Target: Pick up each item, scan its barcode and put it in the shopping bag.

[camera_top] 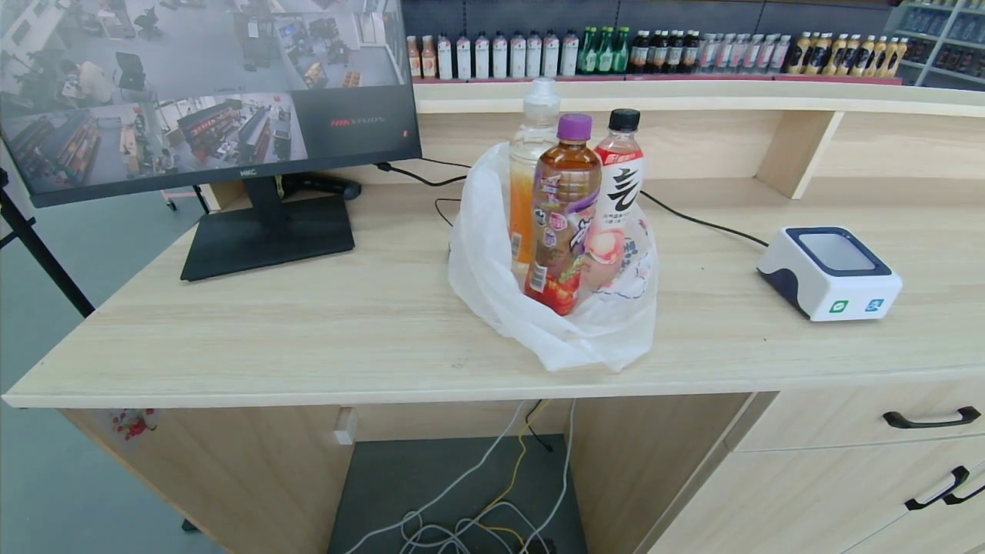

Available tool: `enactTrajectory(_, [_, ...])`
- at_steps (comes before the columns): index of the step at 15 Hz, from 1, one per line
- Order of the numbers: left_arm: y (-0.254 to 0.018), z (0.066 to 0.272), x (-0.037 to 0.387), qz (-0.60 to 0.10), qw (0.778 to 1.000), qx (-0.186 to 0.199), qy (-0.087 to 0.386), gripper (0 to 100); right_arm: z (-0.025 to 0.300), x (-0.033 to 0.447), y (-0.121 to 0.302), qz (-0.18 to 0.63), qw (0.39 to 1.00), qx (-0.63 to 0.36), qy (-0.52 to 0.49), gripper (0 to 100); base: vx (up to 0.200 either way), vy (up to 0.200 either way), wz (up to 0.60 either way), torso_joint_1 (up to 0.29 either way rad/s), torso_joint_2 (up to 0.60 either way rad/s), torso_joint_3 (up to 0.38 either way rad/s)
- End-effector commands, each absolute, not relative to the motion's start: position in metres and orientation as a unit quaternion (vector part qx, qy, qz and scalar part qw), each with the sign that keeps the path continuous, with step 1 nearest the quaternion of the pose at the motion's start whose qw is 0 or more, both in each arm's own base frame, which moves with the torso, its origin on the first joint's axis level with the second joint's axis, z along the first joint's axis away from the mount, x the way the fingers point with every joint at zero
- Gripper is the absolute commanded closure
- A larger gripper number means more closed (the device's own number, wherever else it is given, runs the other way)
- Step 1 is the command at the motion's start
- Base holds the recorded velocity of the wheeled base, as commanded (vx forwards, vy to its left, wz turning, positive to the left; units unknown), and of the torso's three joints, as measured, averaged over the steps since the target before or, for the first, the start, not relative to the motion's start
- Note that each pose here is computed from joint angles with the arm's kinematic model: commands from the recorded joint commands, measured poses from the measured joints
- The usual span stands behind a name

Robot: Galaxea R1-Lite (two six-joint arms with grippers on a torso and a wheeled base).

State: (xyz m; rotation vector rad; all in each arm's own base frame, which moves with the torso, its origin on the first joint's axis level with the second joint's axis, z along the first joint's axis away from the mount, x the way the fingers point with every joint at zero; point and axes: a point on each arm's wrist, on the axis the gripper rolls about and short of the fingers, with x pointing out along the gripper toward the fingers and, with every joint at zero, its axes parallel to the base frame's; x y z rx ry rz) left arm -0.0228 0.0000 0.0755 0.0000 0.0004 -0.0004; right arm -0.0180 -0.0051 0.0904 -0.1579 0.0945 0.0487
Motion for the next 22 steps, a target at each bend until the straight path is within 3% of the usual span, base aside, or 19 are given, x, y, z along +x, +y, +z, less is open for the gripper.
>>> enactTrajectory(1, [0.0000, 0.0755, -0.0228, 0.000, 1.000, 0.000, 0.000, 0, 0.0862, -0.0167, -0.0048, 0.006, 0.997, -0.071, 0.029, 0, 0.000, 0.000, 0.00, 0.000, 0.00, 0.000])
enactTrajectory(6, [0.0000, 0.0755, -0.0228, 0.000, 1.000, -0.001, 0.000, 0, 0.0788, -0.0155, -0.0030, 0.025, 0.999, 0.002, 0.044, 0, -0.040, 0.000, 0.00, 0.001, 0.00, 0.000])
enactTrajectory(8, [0.0000, 0.0755, -0.0228, 0.000, 1.000, -0.001, 0.000, 0, 0.0784, -0.0159, -0.0009, -0.016, 0.999, -0.025, 0.043, 0, -0.100, 0.000, 0.00, 0.004, 0.00, 0.004])
enactTrajectory(11, [0.0000, 0.0755, -0.0228, 0.000, 1.000, -0.001, 0.000, 0, 0.0771, -0.0202, -0.0011, -0.007, 1.000, -0.020, 0.017, 0, 0.000, 0.000, 0.00, 0.000, 0.00, 0.000])
enactTrajectory(14, [0.0000, 0.0755, -0.0228, 0.000, 1.000, 0.000, 0.000, 0, 0.0768, -0.0225, -0.0009, -0.012, 1.000, -0.006, 0.001, 0, -0.200, 0.000, 0.00, -0.004, 0.00, 0.007])
enactTrajectory(20, [0.0000, 0.0755, -0.0228, 0.001, 1.000, -0.002, 0.000, 0, 0.0767, -0.0229, -0.0009, -0.013, 1.000, -0.007, -0.002, 0, 0.000, 0.000, 0.00, 0.000, 0.00, 0.000])
enactTrajectory(22, [0.0000, 0.0755, -0.0228, 0.001, 1.000, -0.003, 0.000, 0, 0.0767, -0.0229, -0.0009, -0.013, 1.000, -0.007, -0.002, 0, 0.000, -0.200, 0.00, 0.005, 0.01, -0.005])
